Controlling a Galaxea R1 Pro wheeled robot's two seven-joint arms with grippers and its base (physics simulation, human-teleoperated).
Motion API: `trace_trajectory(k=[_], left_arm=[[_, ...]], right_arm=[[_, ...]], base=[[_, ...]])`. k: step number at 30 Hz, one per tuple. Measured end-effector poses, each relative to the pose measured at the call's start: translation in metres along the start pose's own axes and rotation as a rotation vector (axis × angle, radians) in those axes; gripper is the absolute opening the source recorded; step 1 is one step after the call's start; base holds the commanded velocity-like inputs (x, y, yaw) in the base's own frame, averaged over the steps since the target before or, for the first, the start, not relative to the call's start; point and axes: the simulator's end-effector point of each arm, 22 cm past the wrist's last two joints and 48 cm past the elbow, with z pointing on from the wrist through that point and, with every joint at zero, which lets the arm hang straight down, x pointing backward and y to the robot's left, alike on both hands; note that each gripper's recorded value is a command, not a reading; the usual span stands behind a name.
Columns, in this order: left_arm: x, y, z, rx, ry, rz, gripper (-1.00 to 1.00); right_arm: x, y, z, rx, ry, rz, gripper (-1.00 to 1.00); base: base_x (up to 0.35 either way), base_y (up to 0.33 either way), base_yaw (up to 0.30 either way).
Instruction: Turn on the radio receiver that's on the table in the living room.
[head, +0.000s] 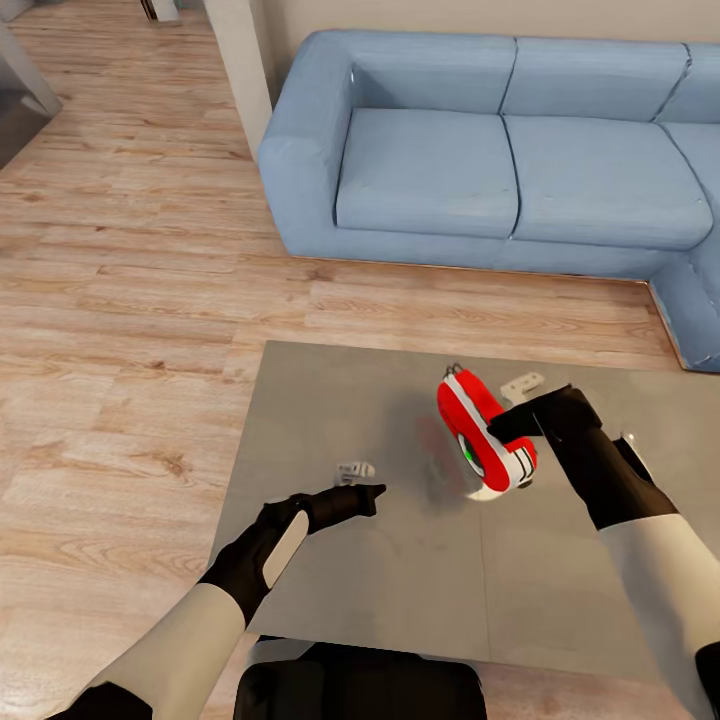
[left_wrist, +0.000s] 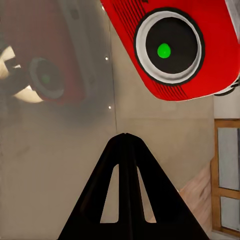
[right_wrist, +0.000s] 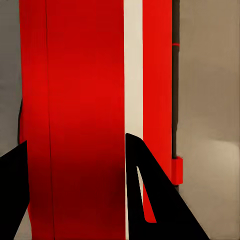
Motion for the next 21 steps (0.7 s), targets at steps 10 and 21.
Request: trace_trajectory(k=[10, 21], left_arm=[[0.000, 0.000, 0.000, 0.000, -0.001, 0.000, -1.00], [0.000, 0.000, 0.000, -0.001, 0.000, 0.000, -1.00]], right_arm=[[-0.010, -0.010, -0.010, 0.017, -0.048, 0.024, -1.00], [-0.043, -0.049, -0.025, 0.146, -0.225, 0.076, -1.00]], base=[[0.000, 0.000, 0.000], [0.000, 0.000, 0.000]])
